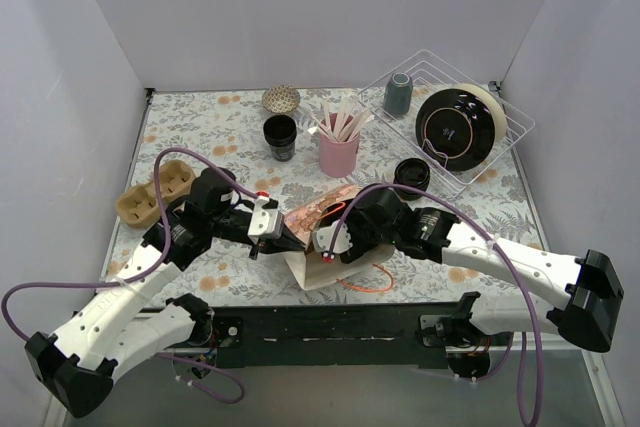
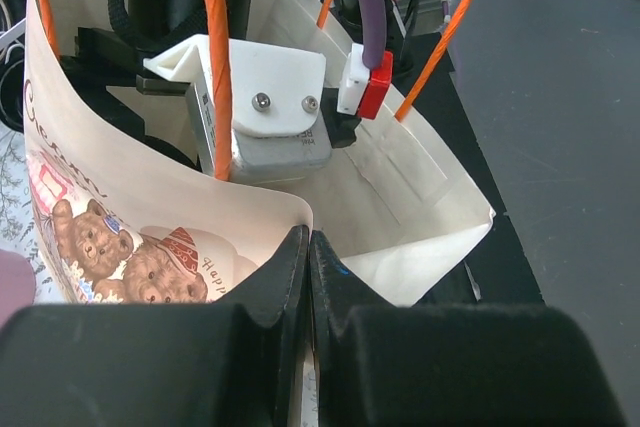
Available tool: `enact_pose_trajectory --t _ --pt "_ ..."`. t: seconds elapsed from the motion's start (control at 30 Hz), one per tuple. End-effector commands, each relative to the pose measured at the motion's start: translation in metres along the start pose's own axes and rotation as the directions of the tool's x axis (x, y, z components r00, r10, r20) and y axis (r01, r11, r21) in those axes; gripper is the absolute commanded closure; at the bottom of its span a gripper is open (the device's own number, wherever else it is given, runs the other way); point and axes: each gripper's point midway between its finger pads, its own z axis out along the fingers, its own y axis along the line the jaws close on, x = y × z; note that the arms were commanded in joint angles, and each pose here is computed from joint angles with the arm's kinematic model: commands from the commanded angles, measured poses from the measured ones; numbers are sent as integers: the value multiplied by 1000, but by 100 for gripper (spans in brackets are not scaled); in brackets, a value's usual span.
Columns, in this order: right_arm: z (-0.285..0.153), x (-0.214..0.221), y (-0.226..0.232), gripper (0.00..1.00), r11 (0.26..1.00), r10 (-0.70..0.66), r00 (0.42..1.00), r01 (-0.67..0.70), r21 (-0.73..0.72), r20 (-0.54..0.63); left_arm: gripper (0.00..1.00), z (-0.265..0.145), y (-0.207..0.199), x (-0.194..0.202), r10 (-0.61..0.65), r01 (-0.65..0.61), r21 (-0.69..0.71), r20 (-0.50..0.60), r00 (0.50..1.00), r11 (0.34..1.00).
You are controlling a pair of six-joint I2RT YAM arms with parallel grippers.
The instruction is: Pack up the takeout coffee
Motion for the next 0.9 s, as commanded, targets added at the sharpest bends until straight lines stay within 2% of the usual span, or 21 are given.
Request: enact_pose_trajectory --t 0.0,0.23,0.47,0.67,0.87 --pt "3 -6 -18 99 998 0 1000 -2 67 31 100 6 -12 5 -50 50 78 -2 999 996" --pt "26 5 -9 99 998 10 999 -12 62 41 100 11 -6 -7 -57 53 109 34 998 993" --pt "34 17 -12 99 994 19 999 -24 111 44 100 9 -4 -4 -62 61 79 17 998 995" --pt "30 12 -21 99 986 15 997 -27 163 72 100 -5 23 2 -49 44 -101 -54 997 994" --pt "30 8 -19 99 989 -40 995 27 148 90 100 -19 38 -4 -73 66 -234 -18 997 970"
